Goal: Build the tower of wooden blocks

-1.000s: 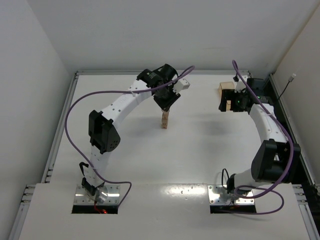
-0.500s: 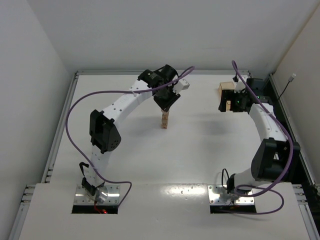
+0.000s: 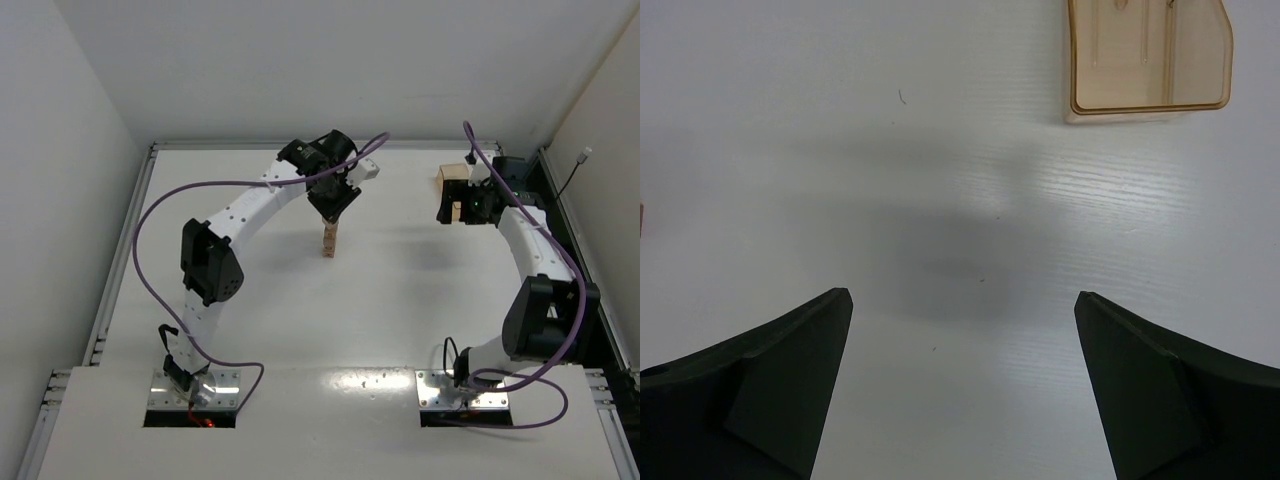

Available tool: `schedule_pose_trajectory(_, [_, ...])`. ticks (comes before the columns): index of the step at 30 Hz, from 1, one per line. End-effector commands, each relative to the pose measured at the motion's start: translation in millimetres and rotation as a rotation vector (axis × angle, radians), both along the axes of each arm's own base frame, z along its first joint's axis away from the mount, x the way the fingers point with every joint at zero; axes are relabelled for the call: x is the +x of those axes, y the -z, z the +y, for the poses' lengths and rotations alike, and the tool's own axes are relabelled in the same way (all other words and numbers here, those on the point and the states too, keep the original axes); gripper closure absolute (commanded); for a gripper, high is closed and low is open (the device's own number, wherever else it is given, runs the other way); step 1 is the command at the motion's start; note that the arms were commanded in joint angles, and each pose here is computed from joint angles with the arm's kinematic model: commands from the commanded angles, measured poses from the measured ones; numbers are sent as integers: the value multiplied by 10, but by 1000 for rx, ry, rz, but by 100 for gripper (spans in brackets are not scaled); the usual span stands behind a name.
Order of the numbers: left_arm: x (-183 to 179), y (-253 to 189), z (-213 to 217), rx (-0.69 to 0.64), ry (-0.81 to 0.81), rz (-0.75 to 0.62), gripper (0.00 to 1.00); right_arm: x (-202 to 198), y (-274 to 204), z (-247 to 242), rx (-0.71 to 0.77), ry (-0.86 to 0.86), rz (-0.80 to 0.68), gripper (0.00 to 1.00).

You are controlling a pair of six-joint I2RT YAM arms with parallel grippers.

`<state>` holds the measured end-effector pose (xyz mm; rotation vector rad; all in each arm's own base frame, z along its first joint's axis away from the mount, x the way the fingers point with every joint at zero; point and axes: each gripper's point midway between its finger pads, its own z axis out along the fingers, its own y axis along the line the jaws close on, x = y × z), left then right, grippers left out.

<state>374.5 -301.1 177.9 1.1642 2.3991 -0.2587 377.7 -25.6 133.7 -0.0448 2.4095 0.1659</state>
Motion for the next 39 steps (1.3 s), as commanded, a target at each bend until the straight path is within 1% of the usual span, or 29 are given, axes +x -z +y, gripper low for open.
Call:
schedule_pose_trajectory(1, [112,-67,-27,-27,-26,-25,100,138,-189,31,-1,-27,-62,9])
schedule_pose_trajectory(18, [121,19,-35,-16,-26,-11,100,165,-157,27,0,-27,-53,9])
schedule_pose_trajectory(20, [111,19,-47,-22,-22,-6,97,165,-157,27,0,-27,-53,9])
schedule_pose_trajectory(23, [111,19,-47,-22,-22,-6,96,165,-160,45,8,-34,-55,9])
schedule_pose_trajectory(26, [111,19,-47,-22,-22,-6,88,168,-126,45,10,-34,-46,9])
schedule_pose_trajectory(27, [111,19,-47,-22,-22,-6,82,168,-125,45,10,-34,-46,9])
schedule_pose_trajectory(29, [140,-20,-69,-33,-22,-20,75,168,-125,45,10,-34,-46,9])
schedule_pose_trajectory(30, [140,-20,-69,-34,-22,-20,67,168,-125,45,10,-34,-46,9])
schedule_pose_trajectory(33, [135,-63,-66,-39,-22,-28,57,168,-125,45,10,-34,-46,9])
schedule_pose_trajectory(34, [135,-63,-65,-39,-22,-28,50,168,-125,45,10,-34,-46,9])
schedule_pose_trajectory(36, [135,-63,-65,-39,-22,-28,44,189,-161,42,8,-34,-55,9])
schedule_pose_trajectory(37, [149,-72,-81,-48,-31,-31,38,189,-161,42,8,-34,-55,9])
schedule_pose_trajectory(39, [154,-146,-86,-60,-31,-45,35,189,-161,42,8,-34,-55,9])
